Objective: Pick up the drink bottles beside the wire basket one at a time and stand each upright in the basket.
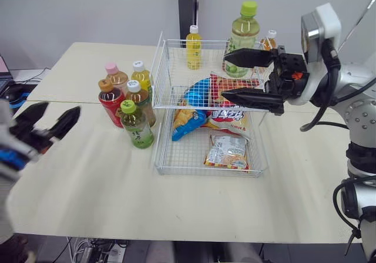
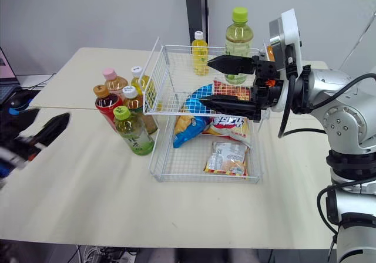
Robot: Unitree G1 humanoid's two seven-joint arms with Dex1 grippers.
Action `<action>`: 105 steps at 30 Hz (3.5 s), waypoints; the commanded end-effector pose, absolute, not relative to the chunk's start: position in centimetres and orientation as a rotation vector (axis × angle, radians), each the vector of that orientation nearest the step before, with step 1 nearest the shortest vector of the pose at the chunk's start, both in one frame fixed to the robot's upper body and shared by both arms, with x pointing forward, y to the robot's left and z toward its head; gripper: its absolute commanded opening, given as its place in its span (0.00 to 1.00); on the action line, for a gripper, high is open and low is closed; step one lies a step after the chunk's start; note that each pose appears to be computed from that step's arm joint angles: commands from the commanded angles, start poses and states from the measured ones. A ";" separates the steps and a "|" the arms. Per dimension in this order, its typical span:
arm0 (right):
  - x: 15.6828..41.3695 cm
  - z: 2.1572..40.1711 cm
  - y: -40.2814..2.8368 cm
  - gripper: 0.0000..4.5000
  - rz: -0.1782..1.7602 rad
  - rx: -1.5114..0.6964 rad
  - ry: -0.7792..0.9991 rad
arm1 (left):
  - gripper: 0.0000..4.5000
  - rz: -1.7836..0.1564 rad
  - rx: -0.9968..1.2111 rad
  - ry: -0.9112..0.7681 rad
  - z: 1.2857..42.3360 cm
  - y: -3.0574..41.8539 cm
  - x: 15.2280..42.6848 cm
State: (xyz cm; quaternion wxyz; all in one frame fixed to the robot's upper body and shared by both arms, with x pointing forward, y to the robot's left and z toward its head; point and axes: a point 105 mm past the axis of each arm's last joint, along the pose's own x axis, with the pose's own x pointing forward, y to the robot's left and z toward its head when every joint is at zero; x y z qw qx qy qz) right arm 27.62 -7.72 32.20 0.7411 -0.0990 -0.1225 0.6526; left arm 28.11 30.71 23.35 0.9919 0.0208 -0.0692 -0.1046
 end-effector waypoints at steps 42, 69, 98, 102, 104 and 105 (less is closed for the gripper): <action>27.0 35.5 -10.3 1.00 1.187 -0.258 -0.460 | 0.31 -0.446 0.146 -0.339 34.9 27.9 32.2; 27.5 35.4 -11.0 1.00 1.007 -0.295 -0.503 | 0.31 -0.951 0.147 -0.472 43.7 9.7 37.1; 27.2 35.0 -11.7 1.00 0.947 -0.298 -0.501 | 0.73 -1.074 0.118 -0.436 40.2 3.9 40.3; 27.1 35.0 -11.7 1.00 0.954 -0.301 -0.500 | 1.00 -1.033 0.116 -0.452 40.7 5.4 40.4; 27.2 35.0 -11.7 1.00 0.957 -0.301 -0.500 | 1.00 -1.012 0.114 -0.464 41.1 6.5 40.2; 27.2 35.0 -11.7 1.00 0.958 -0.301 -0.499 | 1.00 -1.004 0.115 -0.473 41.4 7.1 40.0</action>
